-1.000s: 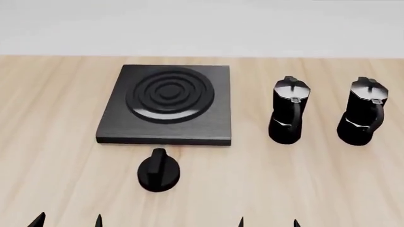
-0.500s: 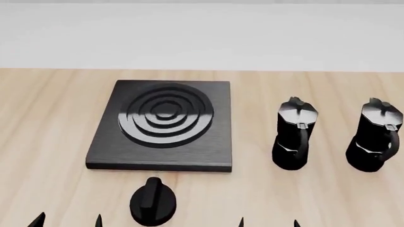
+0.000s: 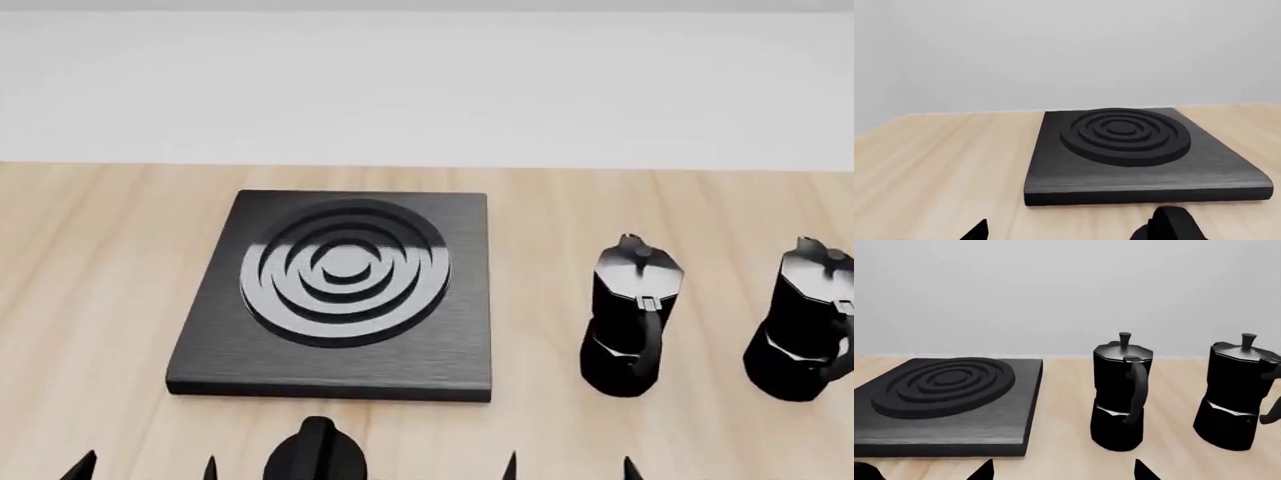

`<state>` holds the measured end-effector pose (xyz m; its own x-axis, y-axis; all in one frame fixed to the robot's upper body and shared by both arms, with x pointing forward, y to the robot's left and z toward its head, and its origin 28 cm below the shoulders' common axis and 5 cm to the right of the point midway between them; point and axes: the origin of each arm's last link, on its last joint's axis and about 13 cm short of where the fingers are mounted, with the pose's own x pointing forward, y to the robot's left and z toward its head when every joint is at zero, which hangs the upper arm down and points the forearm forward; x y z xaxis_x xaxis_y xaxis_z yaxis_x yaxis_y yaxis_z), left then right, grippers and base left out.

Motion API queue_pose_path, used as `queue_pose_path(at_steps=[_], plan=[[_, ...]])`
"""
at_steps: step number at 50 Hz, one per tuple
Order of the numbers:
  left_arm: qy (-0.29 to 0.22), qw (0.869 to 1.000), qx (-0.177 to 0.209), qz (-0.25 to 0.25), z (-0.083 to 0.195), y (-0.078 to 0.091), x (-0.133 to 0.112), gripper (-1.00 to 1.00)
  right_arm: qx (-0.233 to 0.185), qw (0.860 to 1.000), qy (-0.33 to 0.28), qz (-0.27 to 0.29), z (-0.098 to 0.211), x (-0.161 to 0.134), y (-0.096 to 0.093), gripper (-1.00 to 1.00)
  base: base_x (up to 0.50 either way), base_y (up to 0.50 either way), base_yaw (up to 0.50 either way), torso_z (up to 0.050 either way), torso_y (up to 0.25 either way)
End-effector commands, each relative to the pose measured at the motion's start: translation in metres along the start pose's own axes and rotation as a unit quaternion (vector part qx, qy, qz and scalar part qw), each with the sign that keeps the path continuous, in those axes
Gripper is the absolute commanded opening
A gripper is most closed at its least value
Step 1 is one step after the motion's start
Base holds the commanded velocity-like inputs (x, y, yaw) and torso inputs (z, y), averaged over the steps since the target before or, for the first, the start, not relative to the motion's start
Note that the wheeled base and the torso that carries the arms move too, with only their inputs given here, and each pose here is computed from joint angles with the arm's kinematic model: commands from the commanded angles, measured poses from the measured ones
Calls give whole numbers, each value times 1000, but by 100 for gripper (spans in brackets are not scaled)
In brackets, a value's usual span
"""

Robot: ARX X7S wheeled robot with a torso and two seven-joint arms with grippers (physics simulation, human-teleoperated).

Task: Put the right moka pot on the stove.

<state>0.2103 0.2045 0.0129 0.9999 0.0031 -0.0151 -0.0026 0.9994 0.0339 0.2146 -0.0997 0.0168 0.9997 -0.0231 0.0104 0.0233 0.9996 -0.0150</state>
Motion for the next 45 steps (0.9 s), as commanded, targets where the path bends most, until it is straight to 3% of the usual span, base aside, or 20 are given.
queue_pose_path(at_steps=[1, 8, 26, 27, 45], plan=[[8, 1000, 10, 2, 11, -1, 0, 100, -4, 1000, -9, 0, 13, 1, -1, 100, 0, 0, 0, 0, 0], [-5, 1000, 7, 7, 33, 3, -1, 100, -9, 1000, -17, 0, 24, 1, -3, 100, 0, 0, 0, 0, 0], [-38, 998, 46, 2, 98, 4, -10, 100, -20, 999, -26, -11, 64, -4, -9, 100, 0, 0, 0, 0, 0], [-51, 997, 65, 11, 116, 6, -19, 100, -30, 998, -44, -15, 81, -8, -10, 100, 0, 0, 0, 0, 0], [-70, 996, 58, 16, 135, 8, -29, 100, -37, 998, -48, -22, 89, -10, -9, 100, 0, 0, 0, 0, 0]])
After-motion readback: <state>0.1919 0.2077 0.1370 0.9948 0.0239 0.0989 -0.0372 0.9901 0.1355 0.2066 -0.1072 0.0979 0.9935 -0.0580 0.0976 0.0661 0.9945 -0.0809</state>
